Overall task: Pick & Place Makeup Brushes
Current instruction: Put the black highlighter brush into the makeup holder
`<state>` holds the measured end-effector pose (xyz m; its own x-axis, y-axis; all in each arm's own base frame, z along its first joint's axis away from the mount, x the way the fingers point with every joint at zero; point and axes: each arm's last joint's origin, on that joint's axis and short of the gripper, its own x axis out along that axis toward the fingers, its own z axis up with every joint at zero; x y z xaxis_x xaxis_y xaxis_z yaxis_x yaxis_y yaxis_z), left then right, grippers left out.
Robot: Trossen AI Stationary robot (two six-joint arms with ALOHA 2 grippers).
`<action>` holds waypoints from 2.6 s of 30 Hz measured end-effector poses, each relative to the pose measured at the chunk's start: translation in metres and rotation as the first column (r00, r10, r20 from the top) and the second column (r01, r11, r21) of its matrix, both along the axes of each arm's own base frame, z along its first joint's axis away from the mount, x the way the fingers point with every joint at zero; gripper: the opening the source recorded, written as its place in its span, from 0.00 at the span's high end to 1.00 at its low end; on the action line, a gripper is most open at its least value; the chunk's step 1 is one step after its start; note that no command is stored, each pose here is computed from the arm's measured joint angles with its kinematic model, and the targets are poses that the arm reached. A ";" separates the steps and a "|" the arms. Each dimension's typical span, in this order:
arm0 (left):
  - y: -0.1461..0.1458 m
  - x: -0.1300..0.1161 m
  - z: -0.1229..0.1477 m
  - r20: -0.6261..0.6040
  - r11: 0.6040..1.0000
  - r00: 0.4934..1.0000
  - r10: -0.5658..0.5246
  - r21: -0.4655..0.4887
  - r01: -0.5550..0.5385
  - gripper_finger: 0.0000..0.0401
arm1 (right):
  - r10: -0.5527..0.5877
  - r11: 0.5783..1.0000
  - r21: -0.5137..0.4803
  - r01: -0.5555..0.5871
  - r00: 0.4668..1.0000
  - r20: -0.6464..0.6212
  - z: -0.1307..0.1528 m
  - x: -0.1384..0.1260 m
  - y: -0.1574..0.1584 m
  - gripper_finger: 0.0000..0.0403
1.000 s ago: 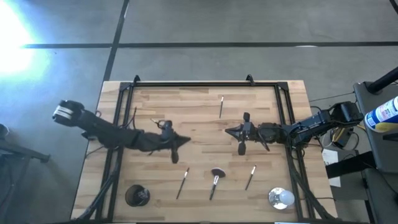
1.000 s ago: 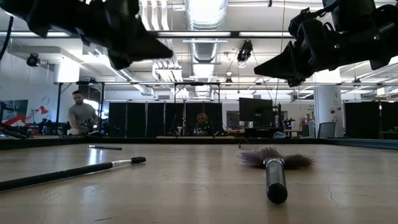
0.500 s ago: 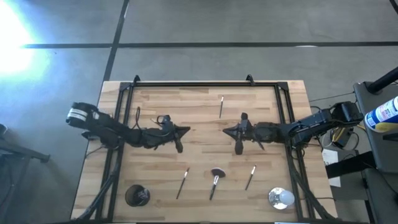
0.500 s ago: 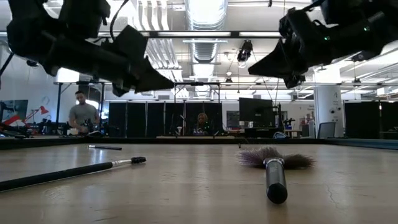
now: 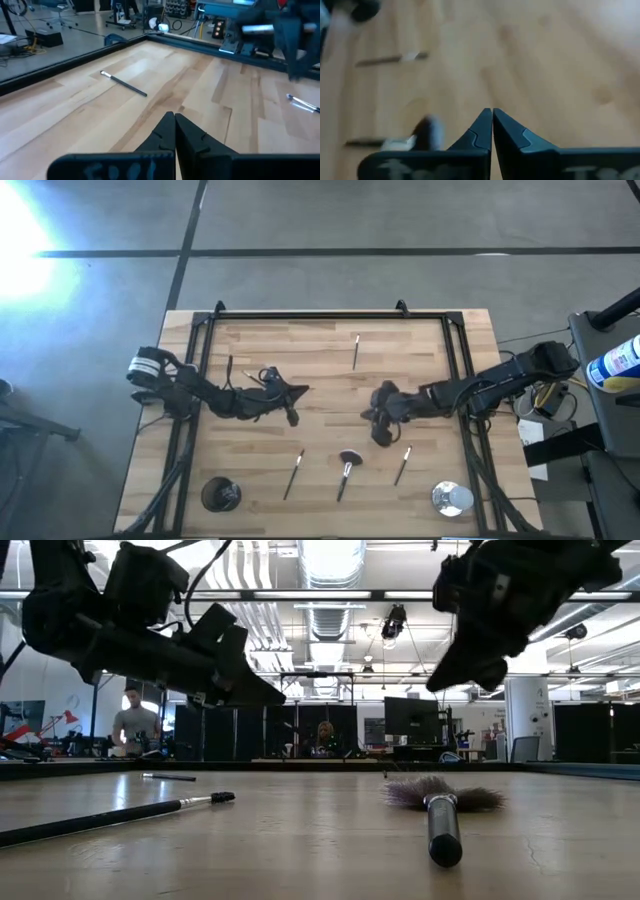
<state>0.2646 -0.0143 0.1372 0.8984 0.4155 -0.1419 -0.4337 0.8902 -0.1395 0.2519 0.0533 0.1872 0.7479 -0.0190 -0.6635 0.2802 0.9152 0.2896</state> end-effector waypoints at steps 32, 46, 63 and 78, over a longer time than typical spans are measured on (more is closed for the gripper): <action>0.000 0.000 -0.002 -0.007 0.999 1.000 0.000 -0.036 0.000 1.00 | 0.273 0.951 -0.031 -0.307 0.883 -0.383 -0.046 0.060 0.024 0.97; 0.000 0.001 0.001 0.044 0.997 0.999 0.011 -0.083 -0.007 1.00 | 0.331 0.782 -0.338 -0.524 0.808 -0.488 -0.002 0.044 -0.075 0.98; 0.001 -0.001 0.001 0.065 0.989 0.994 0.082 -0.125 -0.074 1.00 | 0.180 0.911 -0.223 -0.346 0.823 -0.539 0.015 0.083 -0.103 0.85; 0.005 -0.024 -0.007 0.048 0.982 0.991 0.128 -0.149 -0.120 1.00 | -0.557 0.733 0.177 0.657 0.729 -0.398 -0.012 0.084 -0.071 0.56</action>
